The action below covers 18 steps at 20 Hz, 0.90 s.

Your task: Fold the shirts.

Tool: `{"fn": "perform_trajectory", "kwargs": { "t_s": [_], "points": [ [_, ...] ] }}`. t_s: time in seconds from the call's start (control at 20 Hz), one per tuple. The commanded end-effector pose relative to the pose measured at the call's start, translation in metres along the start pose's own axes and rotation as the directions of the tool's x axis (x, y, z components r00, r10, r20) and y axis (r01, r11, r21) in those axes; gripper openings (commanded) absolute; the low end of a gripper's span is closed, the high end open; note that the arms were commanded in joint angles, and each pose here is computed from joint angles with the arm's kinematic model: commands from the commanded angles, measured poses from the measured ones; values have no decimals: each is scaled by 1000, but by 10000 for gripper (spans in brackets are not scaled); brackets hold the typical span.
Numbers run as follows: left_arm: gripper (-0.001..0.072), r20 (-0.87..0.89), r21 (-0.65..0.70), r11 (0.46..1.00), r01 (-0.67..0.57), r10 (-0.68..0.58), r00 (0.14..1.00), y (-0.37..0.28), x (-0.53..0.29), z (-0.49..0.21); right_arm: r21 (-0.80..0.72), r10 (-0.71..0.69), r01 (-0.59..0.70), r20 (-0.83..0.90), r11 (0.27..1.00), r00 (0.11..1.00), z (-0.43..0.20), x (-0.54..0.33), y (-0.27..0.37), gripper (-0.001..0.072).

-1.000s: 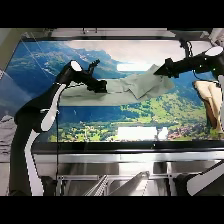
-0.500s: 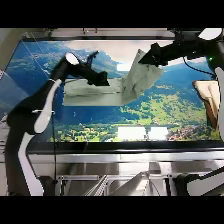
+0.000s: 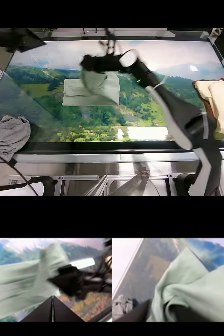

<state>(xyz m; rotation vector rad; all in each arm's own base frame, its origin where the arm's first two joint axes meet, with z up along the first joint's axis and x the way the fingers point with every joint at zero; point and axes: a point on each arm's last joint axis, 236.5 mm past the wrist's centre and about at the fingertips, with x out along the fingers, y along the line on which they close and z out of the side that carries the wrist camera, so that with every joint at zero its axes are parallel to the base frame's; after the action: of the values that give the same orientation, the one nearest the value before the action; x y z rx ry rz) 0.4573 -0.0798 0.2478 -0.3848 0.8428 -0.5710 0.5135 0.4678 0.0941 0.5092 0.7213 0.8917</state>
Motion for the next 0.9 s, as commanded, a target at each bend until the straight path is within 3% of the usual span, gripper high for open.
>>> {"fn": "perform_trajectory", "kwargs": {
  "t_s": [0.0, 0.05, 0.1, 0.15, 0.2, 0.3, 0.35, 0.5, 0.65, 0.7, 0.75, 0.8, 0.85],
  "points": [
    [16, 94, 10, 996, -83, 82, 992, 18, -57, 2, 45, 13, -18, 102, 999, 995, -45, 74, 13, 591],
    [16, 91, 7, 996, -92, 91, 992, 26, -58, -1, 65, 23, -29, 82, 997, 996, -52, 76, 14, 582],
    [16, 81, -4, 995, -96, 96, 992, 34, -57, -5, 61, 38, -41, 60, 997, 997, -51, 71, 19, 499],
    [17, 69, -7, 995, -96, 96, 993, 39, -53, -10, 24, 69, -70, 25, 997, 997, -42, 56, 31, 196],
    [16, 55, -5, 996, -93, 93, 994, 43, -49, -14, -44, 99, -99, -3, 994, 995, -29, 36, 43, 85],
    [16, 45, -29, 995, -91, 93, 995, 52, -40, -20, -111, 118, -121, -36, 986, 992, 7, -17, 55, 15],
    [16, 37, -25, 996, -89, 90, 995, 55, -35, -23, -122, 72, -77, -42, 990, 996, 24, -47, 46, 14],
    [16, 3, -37, 996, -81, 81, 997, 61, -26, -35, -61, -179, 173, -124, 983, 976, 37, -128, -18, 11],
    [17, -30, -45, 997, -69, 68, 997, 60, -23, -44, -20, -415, 435, -341, 900, 843, -18, -179, -106, 14],
    [17, -43, -45, 997, -64, 62, 997, 59, -23, -47, 6, -428, 466, -386, 885, 817, -37, -180, -126, 26],
    [16, -52, -46, 997, -62, 60, 997, 58, -23, -49, 50, -428, 490, -416, 870, 803, -54, -175, -145, 294],
    [16, -54, -46, 997, -61, 58, 997, 58, -23, -50, 80, -432, 512, -435, 855, 790, -66, -168, -163, 648],
    [16, -54, -46, 997, -61, 59, 997, 58, -23, -50, 107, -433, 530, -455, 841, 778, -77, -160, -179, 686]
  ]
}}
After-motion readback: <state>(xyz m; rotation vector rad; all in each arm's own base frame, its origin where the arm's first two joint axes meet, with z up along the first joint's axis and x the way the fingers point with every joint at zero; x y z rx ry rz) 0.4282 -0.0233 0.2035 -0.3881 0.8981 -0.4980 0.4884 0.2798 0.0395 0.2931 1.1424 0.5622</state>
